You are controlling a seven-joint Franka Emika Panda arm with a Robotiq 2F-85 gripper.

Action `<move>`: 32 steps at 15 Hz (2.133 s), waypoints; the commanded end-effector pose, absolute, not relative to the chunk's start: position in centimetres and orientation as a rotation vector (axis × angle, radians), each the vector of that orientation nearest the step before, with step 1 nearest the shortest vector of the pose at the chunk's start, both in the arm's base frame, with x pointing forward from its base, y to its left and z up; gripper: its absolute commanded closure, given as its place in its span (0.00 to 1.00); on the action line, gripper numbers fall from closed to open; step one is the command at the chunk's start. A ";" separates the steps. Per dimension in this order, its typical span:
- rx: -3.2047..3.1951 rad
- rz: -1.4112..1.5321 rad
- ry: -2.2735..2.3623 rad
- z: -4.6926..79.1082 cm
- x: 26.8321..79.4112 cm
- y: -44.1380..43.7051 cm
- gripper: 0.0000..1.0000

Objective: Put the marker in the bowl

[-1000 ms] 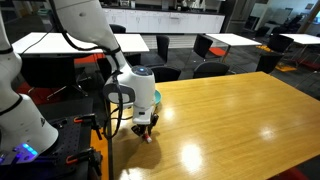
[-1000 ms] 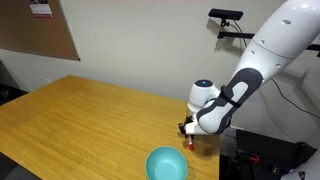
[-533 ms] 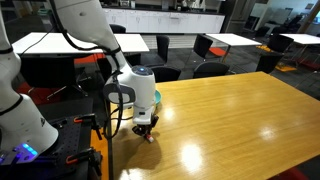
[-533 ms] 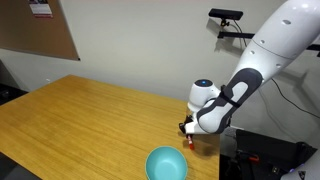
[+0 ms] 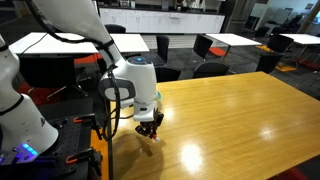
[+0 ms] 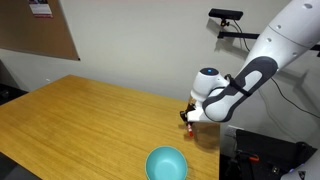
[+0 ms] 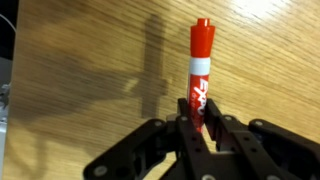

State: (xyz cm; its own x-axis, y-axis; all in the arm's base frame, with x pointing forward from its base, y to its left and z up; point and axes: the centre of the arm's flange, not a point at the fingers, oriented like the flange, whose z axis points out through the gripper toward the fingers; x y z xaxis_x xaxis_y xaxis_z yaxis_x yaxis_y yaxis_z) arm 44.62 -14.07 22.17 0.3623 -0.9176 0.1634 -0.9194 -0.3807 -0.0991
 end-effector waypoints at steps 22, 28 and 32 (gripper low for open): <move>2.619 0.947 -1.401 36.4 43.5 -1.5 0.95; 2.558 1.045 -1.386 36.8 42.3 3.2 0.95; 2.499 1.078 -1.437 37.2 41.8 6.1 0.95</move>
